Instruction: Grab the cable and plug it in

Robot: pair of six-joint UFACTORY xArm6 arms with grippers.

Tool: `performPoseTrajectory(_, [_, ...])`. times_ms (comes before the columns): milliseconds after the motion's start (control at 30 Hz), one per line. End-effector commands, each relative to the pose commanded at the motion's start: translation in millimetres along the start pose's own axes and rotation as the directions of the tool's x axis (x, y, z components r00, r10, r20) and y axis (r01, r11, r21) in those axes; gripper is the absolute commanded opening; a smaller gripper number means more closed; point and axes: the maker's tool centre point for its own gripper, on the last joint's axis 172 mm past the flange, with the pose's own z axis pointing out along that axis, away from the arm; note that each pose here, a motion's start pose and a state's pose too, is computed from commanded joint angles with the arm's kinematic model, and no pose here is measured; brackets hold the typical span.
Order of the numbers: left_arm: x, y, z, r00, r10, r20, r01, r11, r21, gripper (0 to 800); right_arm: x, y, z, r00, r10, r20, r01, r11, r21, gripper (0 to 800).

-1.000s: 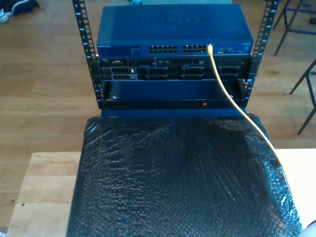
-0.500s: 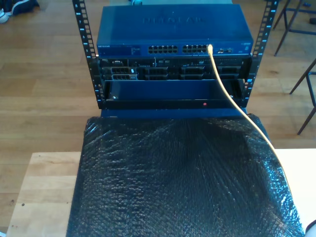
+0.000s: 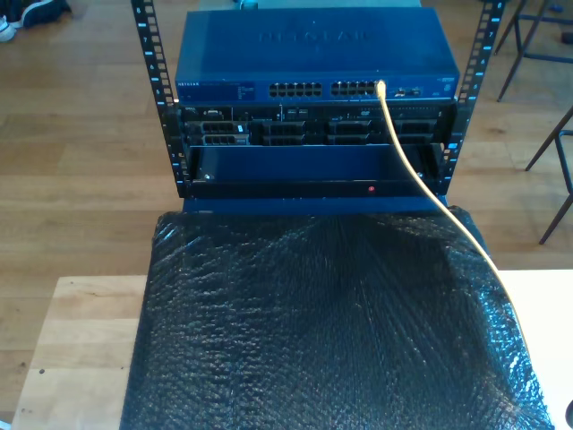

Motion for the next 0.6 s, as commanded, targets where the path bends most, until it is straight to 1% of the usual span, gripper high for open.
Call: performPoseTrajectory(600, [0.0,0.0,0.0,1.000,0.000,0.000,0.000,1.000,0.000,800,0.7,0.0,1.5,1.000,0.000,0.000,0.000,1.000,0.000,800])
